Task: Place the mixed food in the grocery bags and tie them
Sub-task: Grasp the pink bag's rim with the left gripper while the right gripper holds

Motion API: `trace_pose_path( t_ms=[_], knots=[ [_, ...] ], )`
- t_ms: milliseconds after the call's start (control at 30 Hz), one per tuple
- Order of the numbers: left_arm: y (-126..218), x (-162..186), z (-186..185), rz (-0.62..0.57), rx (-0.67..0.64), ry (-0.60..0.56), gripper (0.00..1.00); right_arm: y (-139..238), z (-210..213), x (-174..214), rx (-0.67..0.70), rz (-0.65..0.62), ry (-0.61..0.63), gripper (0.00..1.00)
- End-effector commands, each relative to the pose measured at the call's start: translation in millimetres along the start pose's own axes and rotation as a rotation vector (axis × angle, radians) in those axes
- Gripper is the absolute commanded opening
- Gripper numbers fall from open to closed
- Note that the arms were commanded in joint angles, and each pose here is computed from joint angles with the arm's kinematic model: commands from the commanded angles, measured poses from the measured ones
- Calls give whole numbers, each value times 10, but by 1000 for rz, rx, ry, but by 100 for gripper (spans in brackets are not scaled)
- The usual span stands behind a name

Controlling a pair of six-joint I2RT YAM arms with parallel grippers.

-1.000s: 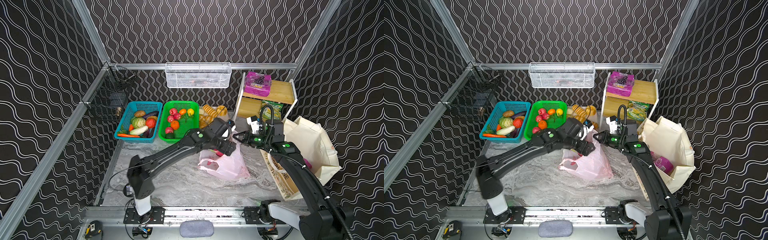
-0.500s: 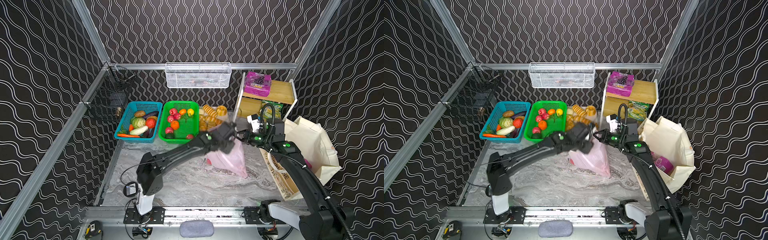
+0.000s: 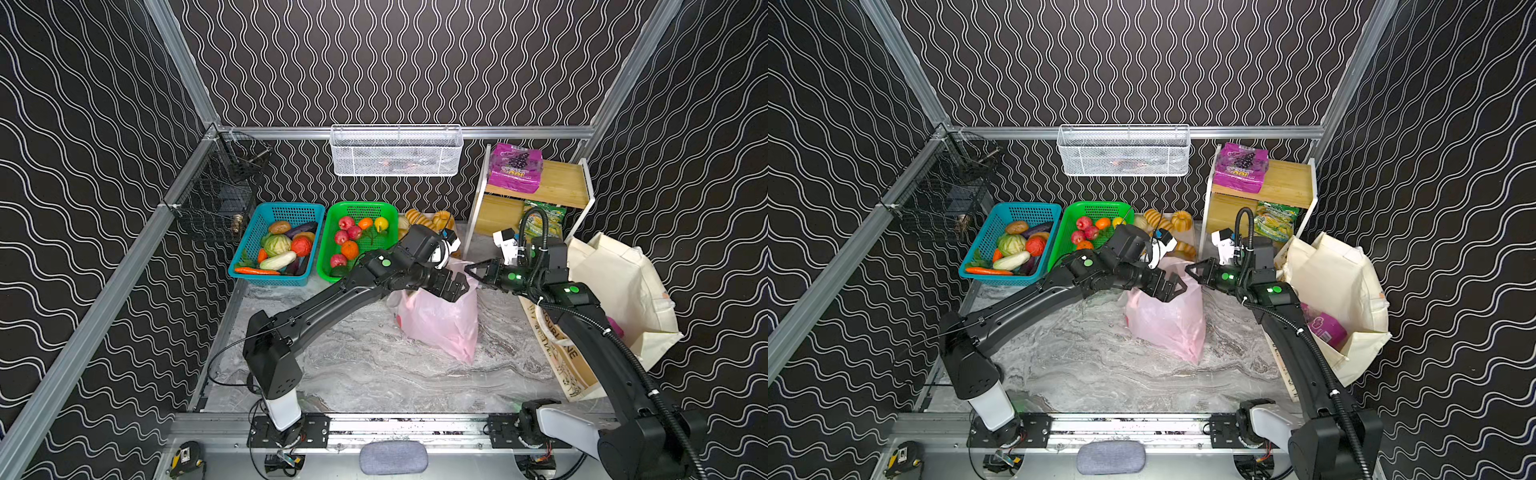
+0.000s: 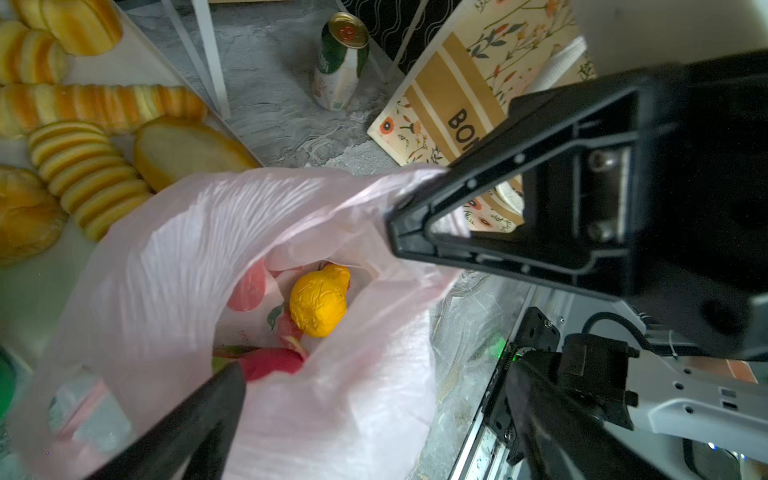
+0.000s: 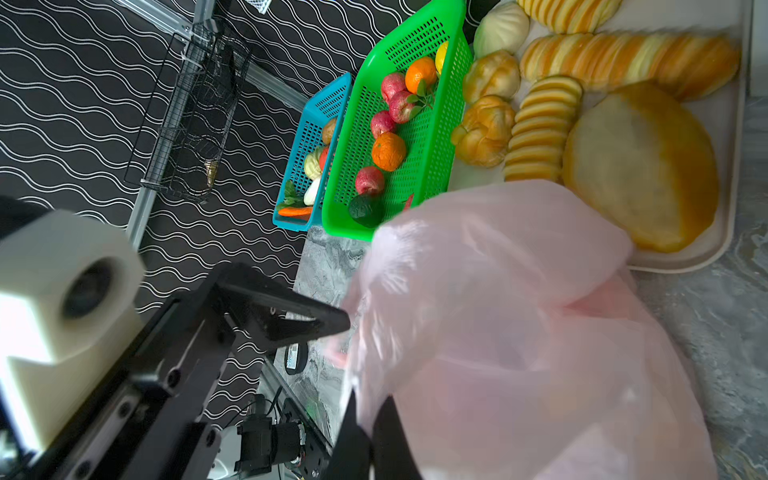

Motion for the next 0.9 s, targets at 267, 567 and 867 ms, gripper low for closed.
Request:
trace_pose_path(
  t_ms=[267, 567, 867],
  knots=[
    [595, -265, -188, -197, 21, -77, 99, 53, 113, -18, -36, 11, 67, 0],
    [727, 86, 332, -19, -242, -223, 99, 63, 148, -53, -35, 22, 87, 0],
    [374, 361, 733, 184, -352, -208, 93, 62, 132, -48, -26, 19, 71, 0]
  ],
)
Point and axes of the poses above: each gripper's point midway between its finger pads, its own y axis back along the fingers, its own z axis along the line the jaws close on, x = y × z, the point moved 6 cm from there along y, back along the fingers, and after that the axes turned 3 degrees about y, right-handed, at the moved point
